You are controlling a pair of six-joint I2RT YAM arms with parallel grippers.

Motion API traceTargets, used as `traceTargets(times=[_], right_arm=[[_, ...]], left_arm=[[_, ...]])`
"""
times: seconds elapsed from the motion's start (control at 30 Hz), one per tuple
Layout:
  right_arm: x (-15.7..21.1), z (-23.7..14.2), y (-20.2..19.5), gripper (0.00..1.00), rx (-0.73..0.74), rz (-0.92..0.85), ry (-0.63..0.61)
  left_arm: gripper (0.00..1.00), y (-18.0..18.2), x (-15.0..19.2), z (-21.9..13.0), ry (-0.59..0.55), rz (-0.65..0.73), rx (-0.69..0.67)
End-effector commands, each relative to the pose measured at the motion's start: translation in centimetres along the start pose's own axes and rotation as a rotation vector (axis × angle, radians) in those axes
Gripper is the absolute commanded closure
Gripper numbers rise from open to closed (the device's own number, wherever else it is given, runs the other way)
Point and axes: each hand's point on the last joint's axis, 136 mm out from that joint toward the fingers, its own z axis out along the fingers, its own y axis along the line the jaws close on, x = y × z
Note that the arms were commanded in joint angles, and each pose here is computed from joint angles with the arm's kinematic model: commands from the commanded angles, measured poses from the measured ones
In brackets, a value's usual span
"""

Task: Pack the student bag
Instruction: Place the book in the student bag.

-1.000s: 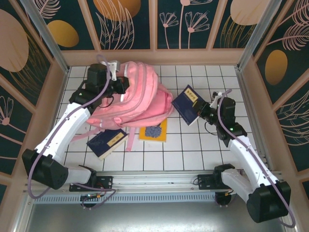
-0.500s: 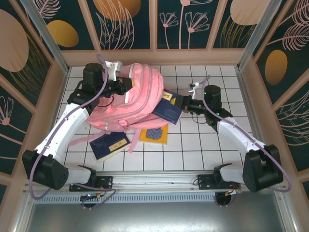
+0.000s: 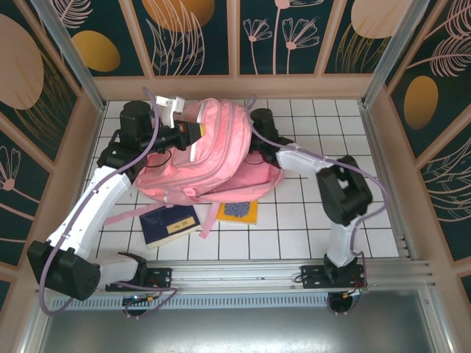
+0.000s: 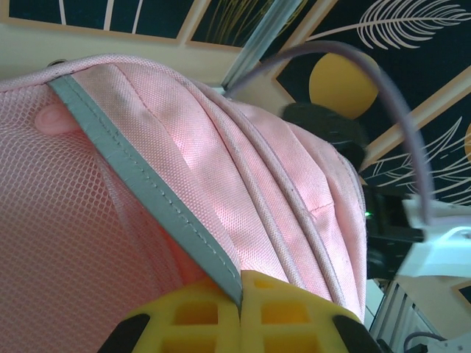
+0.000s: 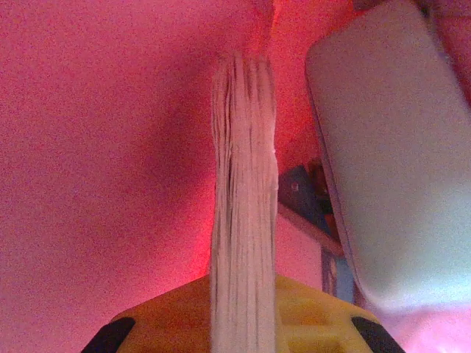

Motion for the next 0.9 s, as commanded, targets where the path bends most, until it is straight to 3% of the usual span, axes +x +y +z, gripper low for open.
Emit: traceTargets(times=[0.0, 0.07, 0.23, 0.3, 0.4, 0.47, 0.5, 0.67, 0.87], right_arm=[[-0.5, 4.3, 0.1, 1.00, -0.005, 0.056, -0.010], [-1.1, 6.5, -1.3, 0.97, -0.004, 0.120, -0.041], [-3.0, 8.0, -0.3, 0.64, -0.072, 0.123, -0.116], [-3.7, 6.8, 0.8, 0.56, -0.088, 0.073, -0.150], [-4.4, 3.4, 2.0, 0.34, -0.060, -0.018, -0.228], [-4.6, 1.2, 2.7, 0.31, -0.043, -0.070, -0.263], [-4.7, 0.0, 2.8, 0.24, -0.031, -0.087, -0.279], [-4.5, -4.6, 2.7, 0.21, 0.071, -0.171, -0.352], [-5.0, -12.1, 2.5, 0.24, 0.341, -0.305, -0.542]], left_arm=[[1.00, -6.1, -5.1, -2.8, -0.195, 0.213, 0.170], [1.00, -6.1, -5.1, -2.8, -0.196, 0.207, 0.176], [1.00, -5.8, -5.1, -2.3, -0.193, 0.185, 0.181], [1.00, -5.5, -5.2, -2.2, -0.195, 0.179, 0.167], [1.00, -4.4, -5.4, -2.1, -0.205, 0.161, 0.120], [1.00, -3.4, -5.6, -2.1, -0.218, 0.143, 0.079], [1.00, -2.7, -5.8, -2.1, -0.224, 0.125, 0.056], [1.00, 1.3, -6.4, -1.9, -0.263, 0.037, -0.068], [1.00, 6.4, -7.0, -1.3, -0.303, -0.062, -0.207]])
